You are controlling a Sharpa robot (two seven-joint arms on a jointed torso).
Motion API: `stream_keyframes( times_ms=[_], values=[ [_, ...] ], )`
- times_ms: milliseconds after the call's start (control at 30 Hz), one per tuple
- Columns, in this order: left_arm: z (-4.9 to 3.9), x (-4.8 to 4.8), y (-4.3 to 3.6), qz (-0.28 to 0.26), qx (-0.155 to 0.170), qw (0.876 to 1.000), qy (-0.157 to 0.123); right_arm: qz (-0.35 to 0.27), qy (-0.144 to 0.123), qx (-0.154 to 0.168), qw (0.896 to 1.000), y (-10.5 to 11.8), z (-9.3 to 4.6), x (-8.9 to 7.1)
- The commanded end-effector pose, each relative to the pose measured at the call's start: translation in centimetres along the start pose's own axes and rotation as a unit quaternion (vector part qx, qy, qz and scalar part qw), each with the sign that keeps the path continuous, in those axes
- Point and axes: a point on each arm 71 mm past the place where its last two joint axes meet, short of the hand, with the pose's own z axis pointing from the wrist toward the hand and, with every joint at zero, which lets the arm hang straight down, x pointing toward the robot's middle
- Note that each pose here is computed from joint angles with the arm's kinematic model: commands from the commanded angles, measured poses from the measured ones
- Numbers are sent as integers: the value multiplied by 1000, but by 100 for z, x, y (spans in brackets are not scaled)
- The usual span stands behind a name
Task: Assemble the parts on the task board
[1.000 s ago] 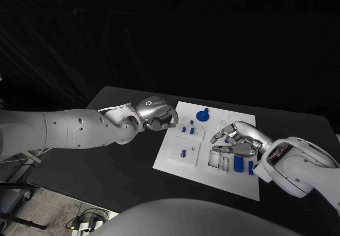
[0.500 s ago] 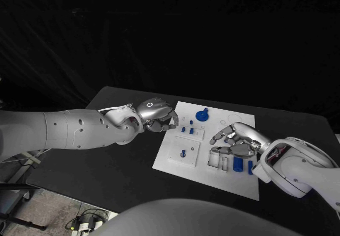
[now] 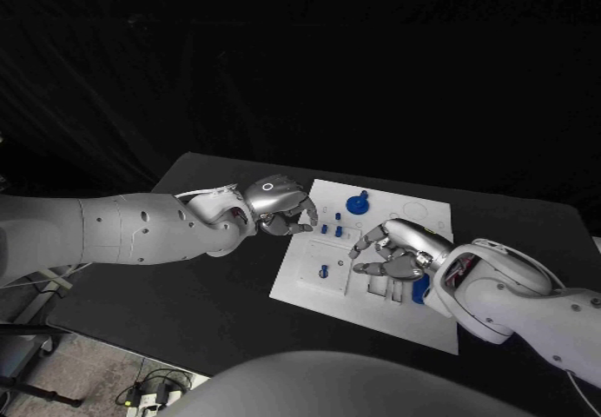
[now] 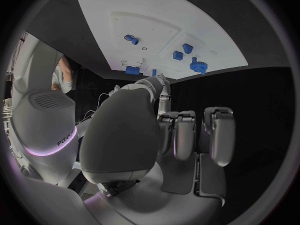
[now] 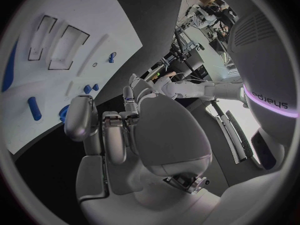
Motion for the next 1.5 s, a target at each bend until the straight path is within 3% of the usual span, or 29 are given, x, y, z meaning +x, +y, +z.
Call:
stream_keyframes(
  times_ms=[33, 400, 600, 1000, 1500],
  values=[
    [5, 0, -32, 1, 16, 1000, 3, -78, 15, -8, 997, 36, 87, 81],
    [-36, -19, -30, -4, 11, 1000, 2, -100, 62, 16, 993, 66, 405, 411],
    [-50, -21, -14, -6, 4, 1000, 4, -111, 76, 31, 990, 49, 529, 500],
    [-54, -11, -8, -15, -4, 1000, 12, -145, 72, 33, 986, 12, 630, 509],
    [-37, 8, -1, -24, -14, 999, 20, -142, 62, -5, 988, 76, 682, 508]
  ],
)
